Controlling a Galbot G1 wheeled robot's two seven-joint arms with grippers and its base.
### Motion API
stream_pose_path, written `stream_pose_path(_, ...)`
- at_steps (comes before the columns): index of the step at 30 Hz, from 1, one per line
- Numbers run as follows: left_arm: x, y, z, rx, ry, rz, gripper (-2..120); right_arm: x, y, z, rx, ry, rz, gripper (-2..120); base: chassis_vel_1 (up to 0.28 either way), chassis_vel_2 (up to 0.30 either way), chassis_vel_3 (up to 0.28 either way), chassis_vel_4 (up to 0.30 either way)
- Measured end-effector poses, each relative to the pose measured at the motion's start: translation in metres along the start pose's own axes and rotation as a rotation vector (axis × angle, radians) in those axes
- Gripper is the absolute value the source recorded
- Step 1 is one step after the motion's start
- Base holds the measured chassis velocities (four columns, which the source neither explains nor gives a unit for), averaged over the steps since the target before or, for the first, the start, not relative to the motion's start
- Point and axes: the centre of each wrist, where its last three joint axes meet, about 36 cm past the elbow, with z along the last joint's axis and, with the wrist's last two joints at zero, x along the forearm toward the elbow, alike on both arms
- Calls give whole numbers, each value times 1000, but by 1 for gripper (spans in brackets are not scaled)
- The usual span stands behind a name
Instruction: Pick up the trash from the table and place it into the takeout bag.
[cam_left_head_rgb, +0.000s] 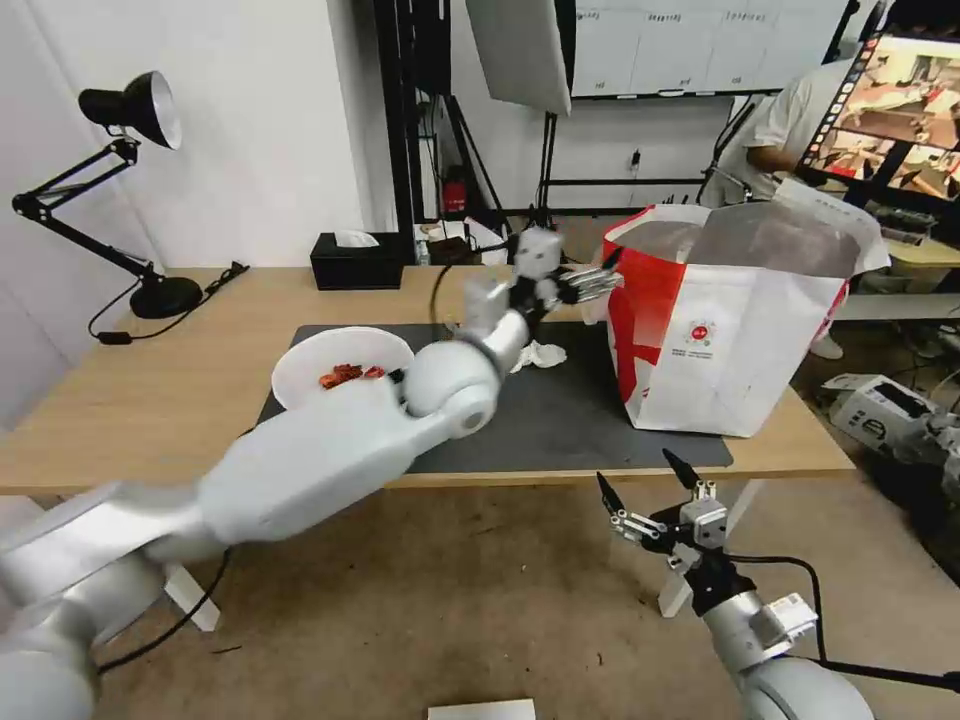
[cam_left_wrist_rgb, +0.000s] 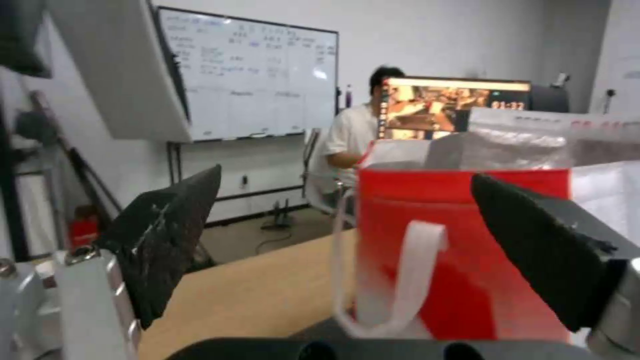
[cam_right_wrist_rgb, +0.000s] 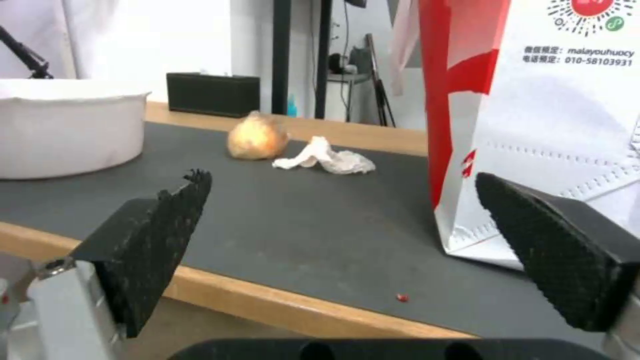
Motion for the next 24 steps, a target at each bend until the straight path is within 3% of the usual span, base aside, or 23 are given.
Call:
stream_pose_path(7,51,21,6,-43,-16,-55,100,-2,5,-3,-8,-11,2,100,0,0,0,0)
stream_pose_path(19,121,29,28,-45,20,-143,100,-3,8,-5,-17,-19,10,100,0,0,0,0)
stream_pose_path(24,169,37,42,-39,33,-232,100,-4,12,-4,-25,-19,6,100,0,0,0,0)
